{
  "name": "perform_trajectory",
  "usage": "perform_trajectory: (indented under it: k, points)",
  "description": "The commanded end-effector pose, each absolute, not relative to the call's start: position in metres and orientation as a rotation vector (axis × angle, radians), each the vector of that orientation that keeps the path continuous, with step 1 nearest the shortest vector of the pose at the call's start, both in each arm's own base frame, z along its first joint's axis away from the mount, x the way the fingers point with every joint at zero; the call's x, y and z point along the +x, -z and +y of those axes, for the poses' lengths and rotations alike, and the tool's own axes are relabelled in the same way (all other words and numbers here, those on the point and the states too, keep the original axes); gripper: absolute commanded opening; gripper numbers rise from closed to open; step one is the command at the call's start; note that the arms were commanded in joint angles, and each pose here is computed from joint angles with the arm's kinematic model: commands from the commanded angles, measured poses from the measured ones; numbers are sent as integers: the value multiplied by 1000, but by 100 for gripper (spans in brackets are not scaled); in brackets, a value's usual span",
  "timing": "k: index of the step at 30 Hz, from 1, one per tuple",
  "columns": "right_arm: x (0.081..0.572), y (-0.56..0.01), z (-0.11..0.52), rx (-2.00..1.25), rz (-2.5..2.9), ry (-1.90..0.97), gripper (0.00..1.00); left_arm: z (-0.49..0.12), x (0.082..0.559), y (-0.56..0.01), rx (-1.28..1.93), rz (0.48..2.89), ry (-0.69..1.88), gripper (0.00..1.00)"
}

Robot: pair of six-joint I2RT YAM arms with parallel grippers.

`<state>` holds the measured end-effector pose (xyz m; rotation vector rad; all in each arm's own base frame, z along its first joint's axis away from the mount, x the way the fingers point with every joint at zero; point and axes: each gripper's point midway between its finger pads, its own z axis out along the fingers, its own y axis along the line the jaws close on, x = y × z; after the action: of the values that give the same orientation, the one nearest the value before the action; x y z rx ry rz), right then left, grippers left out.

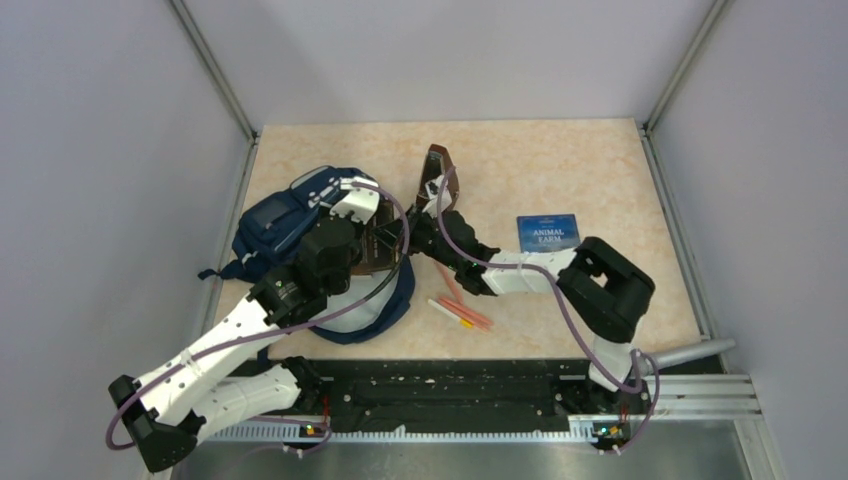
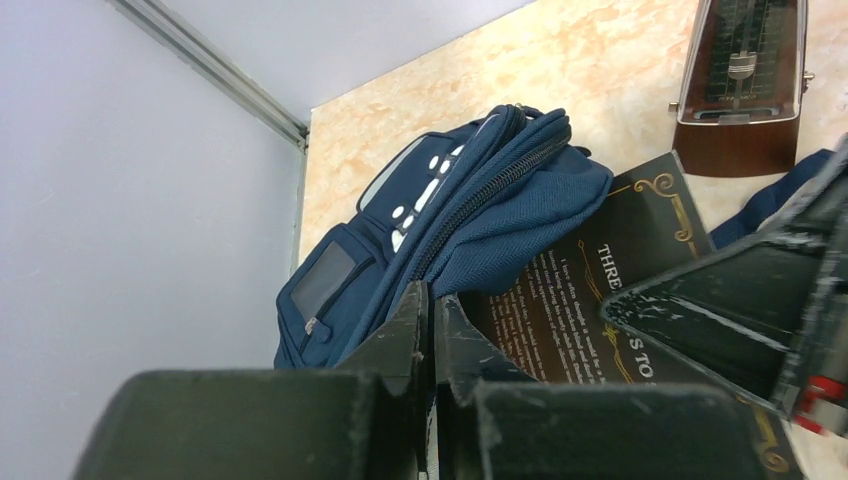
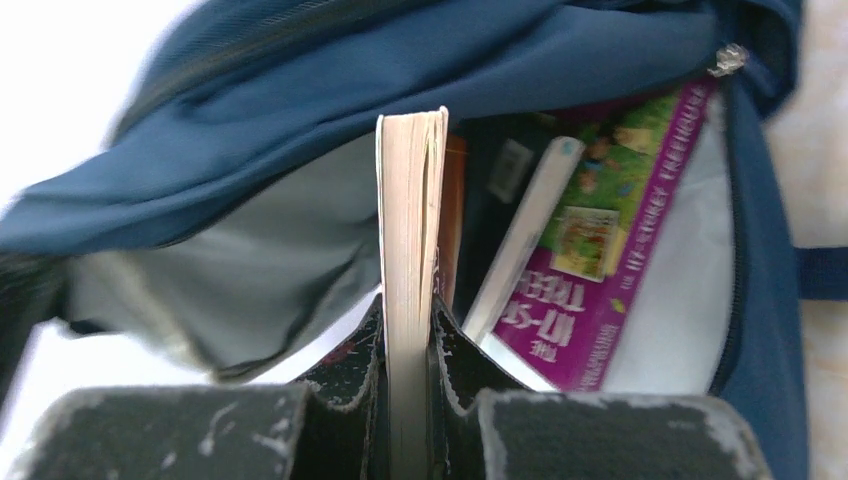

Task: Pack the student bag
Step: Place the book in the student bag.

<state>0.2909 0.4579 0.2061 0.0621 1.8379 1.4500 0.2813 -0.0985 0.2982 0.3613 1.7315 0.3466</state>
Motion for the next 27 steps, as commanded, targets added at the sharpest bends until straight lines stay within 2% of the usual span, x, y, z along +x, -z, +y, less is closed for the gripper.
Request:
perform_trajectory:
  k: [1,5,17,23,25,27]
  points:
    - [329,-211,464,225,1779,-1346,0,-103,287,-321,274,1660,-278,0]
    - [345,-175,466,291,1842,-1237,0,-102,287,-321,271,1659,-275,0]
    - [376,-151,531,234,1823,-1156,1,-105,290,-315,282,1674,-272,0]
    - [371,-155,534,168,1787,-1185,48,-104,291,-314,280,1675,-275,0]
    - [369,-161,528,129,1766,-1165,56,-104,291,-315,279,1674,-273,0]
    - [367,-164,524,77,1760,-1125,59,-105,291,-314,282,1675,-272,0]
